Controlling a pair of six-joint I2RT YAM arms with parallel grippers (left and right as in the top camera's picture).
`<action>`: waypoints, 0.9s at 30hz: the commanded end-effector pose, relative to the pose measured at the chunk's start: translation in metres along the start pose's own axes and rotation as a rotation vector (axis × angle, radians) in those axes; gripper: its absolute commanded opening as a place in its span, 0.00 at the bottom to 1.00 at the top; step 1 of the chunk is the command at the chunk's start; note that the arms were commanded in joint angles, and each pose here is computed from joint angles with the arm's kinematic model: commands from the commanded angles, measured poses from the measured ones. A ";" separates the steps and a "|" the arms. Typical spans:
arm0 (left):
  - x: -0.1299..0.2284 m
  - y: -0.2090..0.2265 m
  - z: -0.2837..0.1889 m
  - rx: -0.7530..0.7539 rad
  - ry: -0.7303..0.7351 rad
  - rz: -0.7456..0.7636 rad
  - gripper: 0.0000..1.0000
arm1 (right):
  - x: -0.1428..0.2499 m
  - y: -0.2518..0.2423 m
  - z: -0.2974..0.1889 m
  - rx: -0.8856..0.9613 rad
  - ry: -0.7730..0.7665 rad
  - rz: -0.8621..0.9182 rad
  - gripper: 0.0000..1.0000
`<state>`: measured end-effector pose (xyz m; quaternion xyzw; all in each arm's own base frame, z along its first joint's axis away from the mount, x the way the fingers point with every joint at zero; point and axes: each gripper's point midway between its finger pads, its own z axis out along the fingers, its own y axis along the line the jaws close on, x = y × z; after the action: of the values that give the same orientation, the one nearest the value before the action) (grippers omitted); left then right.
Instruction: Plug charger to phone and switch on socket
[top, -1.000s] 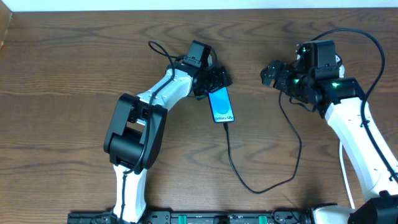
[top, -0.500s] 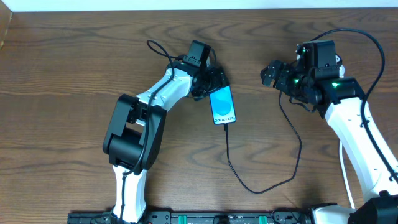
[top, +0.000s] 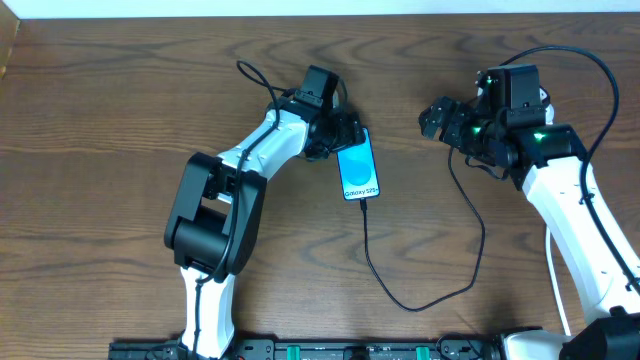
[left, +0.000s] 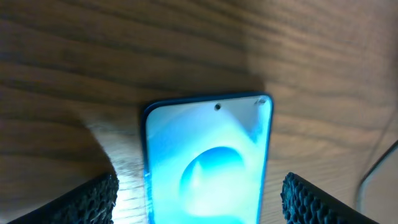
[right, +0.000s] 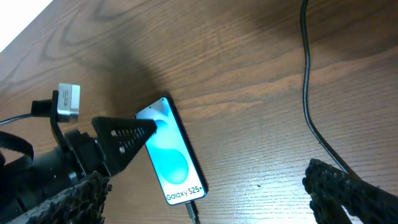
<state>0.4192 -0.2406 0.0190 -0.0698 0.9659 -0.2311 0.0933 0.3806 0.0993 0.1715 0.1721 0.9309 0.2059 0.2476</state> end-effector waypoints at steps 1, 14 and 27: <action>0.009 0.027 -0.005 -0.101 0.008 0.153 0.86 | -0.004 0.003 -0.006 -0.005 -0.022 -0.016 0.99; 0.020 -0.028 -0.162 -0.022 -0.156 0.394 0.86 | -0.004 0.003 -0.006 -0.006 -0.022 -0.013 0.99; 0.026 -0.036 -0.194 0.002 -0.208 0.409 0.86 | -0.011 0.008 -0.007 -0.026 -0.052 -0.020 0.99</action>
<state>0.3532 -0.1968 0.1959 0.0978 0.9468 -0.2071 0.2260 0.3861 0.1002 0.1756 0.1698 0.9269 0.2105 0.2603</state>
